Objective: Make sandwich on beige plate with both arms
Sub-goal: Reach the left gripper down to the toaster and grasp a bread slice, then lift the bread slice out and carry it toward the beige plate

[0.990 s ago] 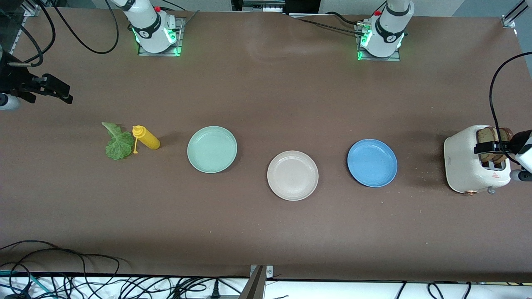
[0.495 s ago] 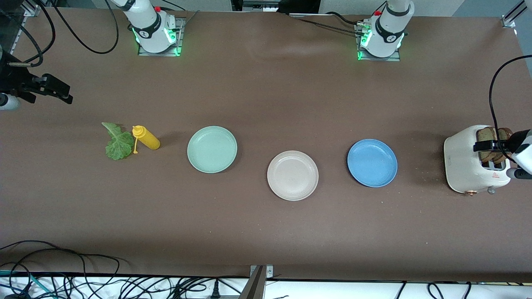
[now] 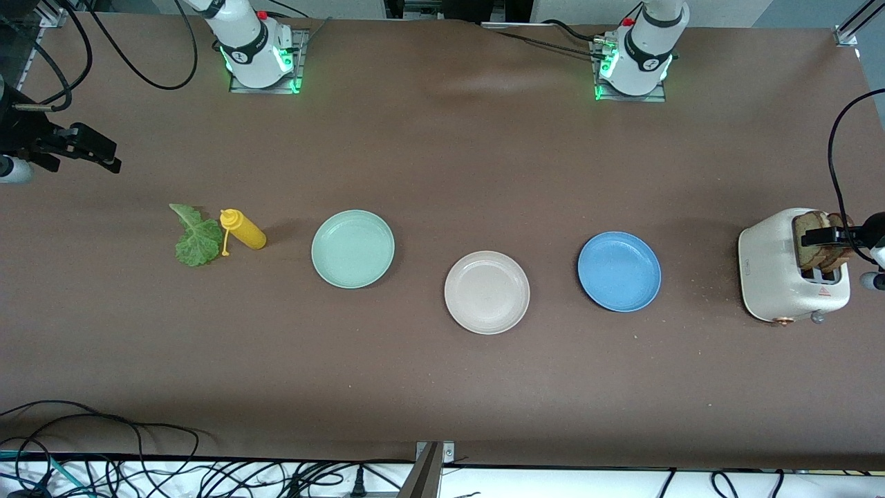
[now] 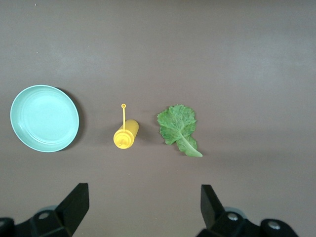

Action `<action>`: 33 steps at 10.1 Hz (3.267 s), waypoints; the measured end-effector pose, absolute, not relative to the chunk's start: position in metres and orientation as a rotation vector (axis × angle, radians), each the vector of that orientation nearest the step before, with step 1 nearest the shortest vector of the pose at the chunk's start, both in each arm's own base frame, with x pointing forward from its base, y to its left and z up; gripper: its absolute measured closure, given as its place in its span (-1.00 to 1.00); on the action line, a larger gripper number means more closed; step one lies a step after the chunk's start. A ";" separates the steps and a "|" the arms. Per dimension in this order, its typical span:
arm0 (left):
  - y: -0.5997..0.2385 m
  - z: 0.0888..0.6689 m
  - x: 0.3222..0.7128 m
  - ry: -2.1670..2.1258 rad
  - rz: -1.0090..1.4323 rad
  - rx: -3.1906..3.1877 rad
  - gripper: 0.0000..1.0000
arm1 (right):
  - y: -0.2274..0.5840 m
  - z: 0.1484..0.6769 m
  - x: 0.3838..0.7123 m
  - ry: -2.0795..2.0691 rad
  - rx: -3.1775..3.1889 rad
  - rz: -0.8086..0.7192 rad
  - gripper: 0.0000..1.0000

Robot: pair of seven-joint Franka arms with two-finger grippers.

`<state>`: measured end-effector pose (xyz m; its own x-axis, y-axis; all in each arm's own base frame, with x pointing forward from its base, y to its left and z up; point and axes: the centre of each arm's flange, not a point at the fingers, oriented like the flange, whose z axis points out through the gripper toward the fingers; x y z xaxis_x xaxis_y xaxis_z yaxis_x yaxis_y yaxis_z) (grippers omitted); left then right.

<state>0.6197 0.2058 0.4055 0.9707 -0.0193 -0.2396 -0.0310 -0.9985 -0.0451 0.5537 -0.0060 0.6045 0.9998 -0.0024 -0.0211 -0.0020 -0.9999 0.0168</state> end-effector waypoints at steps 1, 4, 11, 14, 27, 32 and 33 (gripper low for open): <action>0.204 0.402 0.618 0.046 0.365 -3.070 -1.00 | -0.006 0.605 0.554 -0.004 3.125 -0.033 -1.00; 0.203 0.396 0.606 0.047 0.327 -3.067 -1.00 | -0.008 0.604 0.554 -0.010 3.125 -0.034 -1.00; 0.208 0.384 0.570 0.028 0.193 -3.056 -1.00 | -0.008 0.604 0.553 -0.013 3.125 -0.048 -1.00; 0.212 0.376 0.558 0.022 0.165 -3.054 -0.89 | -0.008 0.604 0.553 -0.013 3.124 -0.049 -1.00; 0.212 0.467 0.574 0.244 0.048 -3.017 0.81 | -0.008 0.603 0.552 -0.015 3.124 -0.053 -1.00; 0.121 0.532 0.599 0.382 0.020 -3.229 0.82 | -0.009 0.603 0.552 -0.016 3.124 -0.055 -1.00; 0.097 0.519 0.606 0.410 0.046 -3.305 0.82 | -0.009 0.603 0.552 -0.016 3.124 -0.055 -1.00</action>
<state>0.6064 0.0968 0.5187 0.9695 -0.2449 -0.0038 -0.2398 -0.9521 0.1898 0.5521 -0.0091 0.6032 0.9993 -0.0107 -0.0351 -0.0102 -0.9998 0.0168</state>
